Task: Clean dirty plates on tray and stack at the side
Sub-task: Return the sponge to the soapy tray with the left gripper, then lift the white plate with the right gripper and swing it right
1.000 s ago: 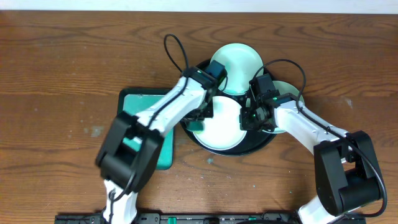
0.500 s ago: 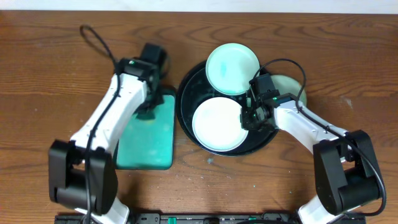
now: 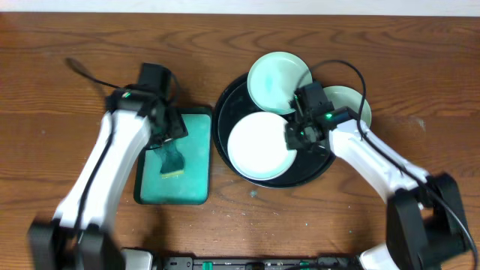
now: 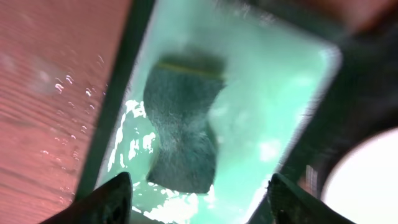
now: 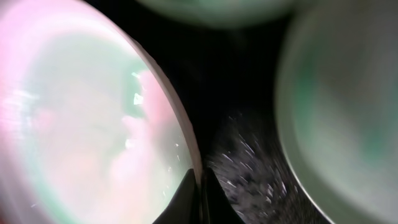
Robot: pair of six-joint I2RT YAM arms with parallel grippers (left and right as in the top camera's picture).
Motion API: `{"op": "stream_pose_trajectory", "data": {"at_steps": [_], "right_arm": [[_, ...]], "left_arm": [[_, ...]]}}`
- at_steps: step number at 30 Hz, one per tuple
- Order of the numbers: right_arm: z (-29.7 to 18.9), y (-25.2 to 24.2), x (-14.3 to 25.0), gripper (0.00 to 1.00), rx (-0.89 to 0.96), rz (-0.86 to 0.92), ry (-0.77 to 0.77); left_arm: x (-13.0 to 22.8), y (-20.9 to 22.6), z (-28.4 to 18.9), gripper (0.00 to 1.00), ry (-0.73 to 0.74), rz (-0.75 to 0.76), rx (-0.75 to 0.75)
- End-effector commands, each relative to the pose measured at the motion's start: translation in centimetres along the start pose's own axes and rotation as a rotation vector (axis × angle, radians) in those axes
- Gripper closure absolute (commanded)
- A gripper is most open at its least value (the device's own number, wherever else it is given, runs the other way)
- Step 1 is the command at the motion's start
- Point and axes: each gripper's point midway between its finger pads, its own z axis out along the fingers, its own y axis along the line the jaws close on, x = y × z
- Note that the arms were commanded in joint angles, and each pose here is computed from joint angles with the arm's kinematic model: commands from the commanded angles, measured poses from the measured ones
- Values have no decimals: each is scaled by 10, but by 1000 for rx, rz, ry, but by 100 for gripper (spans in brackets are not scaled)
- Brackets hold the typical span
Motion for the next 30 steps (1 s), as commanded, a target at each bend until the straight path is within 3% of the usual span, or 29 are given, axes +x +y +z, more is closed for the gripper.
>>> {"op": "stream_pose_trajectory", "data": {"at_steps": [1,10,13,30], "right_arm": [[-55,42,-48,99,-9,-170,-229],[-93,162,-86,99,-55,-512,-596],[-83,187,-90,99,81,-587,-697],[-155,235,-78,99,468,-753,-994]], "left_arm": [[-11,-3,-60,25,-173,-7,105],[3,12,-165,20,-487,-25,279],[15,20,-197,19,-587,-30,334],[24,26,-212,19,-635,-33,360]]}}
